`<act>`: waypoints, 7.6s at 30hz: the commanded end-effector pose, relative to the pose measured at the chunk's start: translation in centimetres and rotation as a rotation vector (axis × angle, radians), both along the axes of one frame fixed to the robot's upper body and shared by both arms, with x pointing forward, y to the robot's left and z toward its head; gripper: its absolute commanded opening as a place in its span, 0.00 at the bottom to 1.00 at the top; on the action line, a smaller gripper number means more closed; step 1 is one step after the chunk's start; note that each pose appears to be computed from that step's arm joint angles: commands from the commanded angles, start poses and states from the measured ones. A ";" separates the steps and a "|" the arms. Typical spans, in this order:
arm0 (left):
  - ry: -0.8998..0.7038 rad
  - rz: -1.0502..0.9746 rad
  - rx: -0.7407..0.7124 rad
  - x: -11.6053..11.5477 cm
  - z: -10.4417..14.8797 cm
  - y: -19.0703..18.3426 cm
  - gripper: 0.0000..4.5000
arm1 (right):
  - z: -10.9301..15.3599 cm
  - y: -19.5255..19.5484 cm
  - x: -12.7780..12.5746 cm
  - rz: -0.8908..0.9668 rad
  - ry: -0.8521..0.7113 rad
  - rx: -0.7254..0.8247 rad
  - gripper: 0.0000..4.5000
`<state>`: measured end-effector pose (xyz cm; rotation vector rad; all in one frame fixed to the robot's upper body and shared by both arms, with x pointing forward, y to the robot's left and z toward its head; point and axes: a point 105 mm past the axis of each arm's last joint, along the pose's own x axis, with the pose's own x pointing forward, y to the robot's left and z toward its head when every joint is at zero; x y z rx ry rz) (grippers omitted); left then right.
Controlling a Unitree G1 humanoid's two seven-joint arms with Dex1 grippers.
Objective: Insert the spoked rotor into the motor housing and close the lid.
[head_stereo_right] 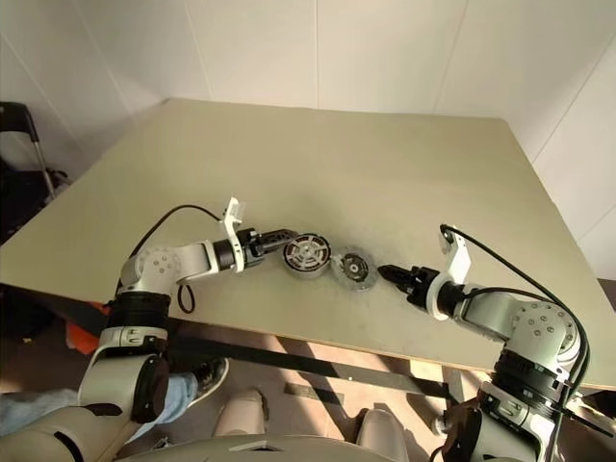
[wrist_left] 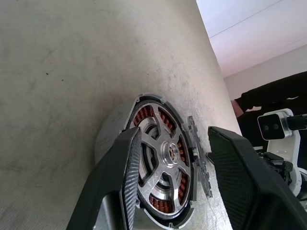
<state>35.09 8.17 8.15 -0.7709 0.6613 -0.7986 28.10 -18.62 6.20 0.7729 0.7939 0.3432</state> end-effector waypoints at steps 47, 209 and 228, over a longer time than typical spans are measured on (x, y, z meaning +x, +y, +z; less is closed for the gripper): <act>-0.038 -0.046 0.039 0.5 1.3 -0.7 0.53 | 1.5 3.0 -2.4 -0.018 -0.007 0.130 0.71; -0.210 0.114 0.148 2.1 2.7 5.1 0.53 | 3.7 12.8 5.7 0.641 -0.837 -0.489 0.70; -0.210 0.117 0.149 2.2 2.8 5.2 0.53 | 2.2 12.6 5.5 0.712 -0.842 -0.577 0.70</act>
